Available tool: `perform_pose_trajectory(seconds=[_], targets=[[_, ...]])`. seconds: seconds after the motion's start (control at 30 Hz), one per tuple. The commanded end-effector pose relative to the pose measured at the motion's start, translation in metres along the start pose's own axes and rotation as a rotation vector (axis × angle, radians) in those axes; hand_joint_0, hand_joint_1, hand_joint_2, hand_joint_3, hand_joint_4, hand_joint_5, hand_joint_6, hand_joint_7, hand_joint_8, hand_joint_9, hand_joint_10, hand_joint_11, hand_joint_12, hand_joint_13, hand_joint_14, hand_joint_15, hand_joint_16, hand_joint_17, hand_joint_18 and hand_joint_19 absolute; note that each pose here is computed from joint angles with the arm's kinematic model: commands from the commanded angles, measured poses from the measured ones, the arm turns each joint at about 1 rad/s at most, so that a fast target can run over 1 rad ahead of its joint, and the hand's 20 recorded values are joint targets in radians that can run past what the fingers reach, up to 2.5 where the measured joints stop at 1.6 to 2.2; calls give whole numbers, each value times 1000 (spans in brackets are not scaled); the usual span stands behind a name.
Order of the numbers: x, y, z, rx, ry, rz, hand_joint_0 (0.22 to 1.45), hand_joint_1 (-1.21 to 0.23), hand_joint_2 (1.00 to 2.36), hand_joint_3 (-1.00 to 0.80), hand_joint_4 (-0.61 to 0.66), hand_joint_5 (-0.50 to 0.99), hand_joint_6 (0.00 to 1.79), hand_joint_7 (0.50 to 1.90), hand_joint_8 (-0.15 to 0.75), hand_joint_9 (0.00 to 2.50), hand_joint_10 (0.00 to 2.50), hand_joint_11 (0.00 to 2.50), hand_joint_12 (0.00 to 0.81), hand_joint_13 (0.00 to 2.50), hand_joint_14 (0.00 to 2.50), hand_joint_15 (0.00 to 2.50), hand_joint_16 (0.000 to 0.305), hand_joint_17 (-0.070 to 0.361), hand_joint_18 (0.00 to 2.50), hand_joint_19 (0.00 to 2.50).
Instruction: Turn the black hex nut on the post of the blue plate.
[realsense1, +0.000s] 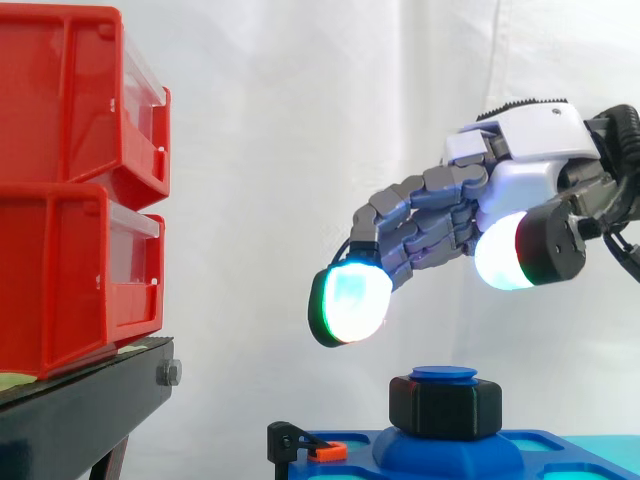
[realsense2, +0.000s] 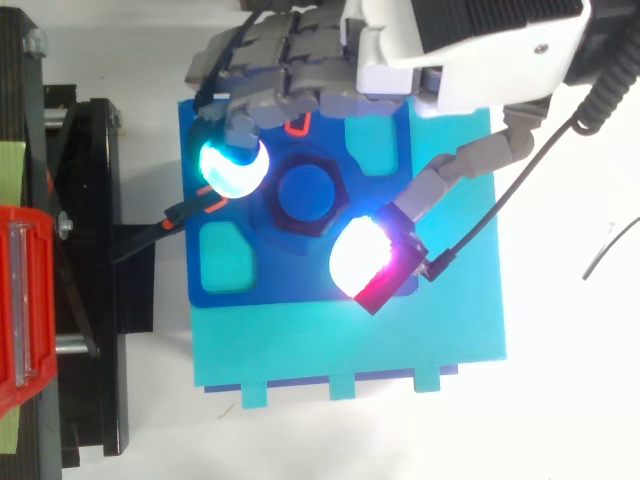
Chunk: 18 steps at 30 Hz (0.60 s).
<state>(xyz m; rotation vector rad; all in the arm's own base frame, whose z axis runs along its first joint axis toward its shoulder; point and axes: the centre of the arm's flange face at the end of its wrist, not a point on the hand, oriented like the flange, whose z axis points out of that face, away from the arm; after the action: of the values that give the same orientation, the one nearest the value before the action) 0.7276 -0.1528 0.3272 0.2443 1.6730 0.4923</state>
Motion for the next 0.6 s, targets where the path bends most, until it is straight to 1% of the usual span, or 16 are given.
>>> perform_pose_trajectory(seconds=[0.0,0.13,0.17,0.23,0.27,0.3,0.33,0.37,0.43,0.47,0.5,0.53,0.57], targets=[[1,7,3,21,-1,-1,442,-590,1000,-500,266,-194,503,882,314,295,0,0,396,259,0,0,51,114,114,97],[7,17,9,32,-2,-3,441,-589,1000,-500,266,-194,502,883,315,297,0,0,397,261,0,0,50,113,114,95],[11,23,12,38,-1,-4,441,-590,1000,-500,266,-194,502,883,315,296,0,0,397,260,0,0,50,113,114,103],[11,26,13,40,-4,-4,441,-589,1000,-500,267,-194,502,883,315,296,0,0,397,259,0,0,50,113,114,94],[15,31,16,49,-3,-5,441,-589,1000,-500,267,-194,503,883,315,295,0,0,397,259,0,0,50,113,113,94],[15,34,16,50,-5,-6,441,-587,1000,-500,268,-194,503,883,315,296,0,0,396,258,0,0,50,113,113,95],[18,38,19,56,-4,-7,441,-588,1000,-500,272,-194,502,889,315,295,0,0,396,255,0,0,50,113,112,93],[18,39,19,58,-6,-7,441,-586,1000,-500,274,-191,502,887,315,294,0,0,395,251,0,0,50,113,112,93],[21,44,21,57,-5,-9,441,-566,1000,-500,279,-188,503,904,315,292,0,0,395,246,0,0,51,114,115,86],[22,44,21,58,-2,-8,442,-561,1000,-500,284,-187,503,906,315,291,0,0,395,245,0,0,50,113,115,84],[26,46,21,62,5,-9,443,-552,1000,-500,285,-185,502,908,315,290,0,0,395,244,0,0,51,114,116,77],[26,47,21,63,8,-9,442,-549,1000,-500,290,-183,503,912,316,293,0,0,397,243,0,0,51,115,123,62],[29,47,21,69,13,-8,443,-546,1000,-500,291,-182,502,910,318,298,0,0,397,243,0,0,51,115,122,62]])
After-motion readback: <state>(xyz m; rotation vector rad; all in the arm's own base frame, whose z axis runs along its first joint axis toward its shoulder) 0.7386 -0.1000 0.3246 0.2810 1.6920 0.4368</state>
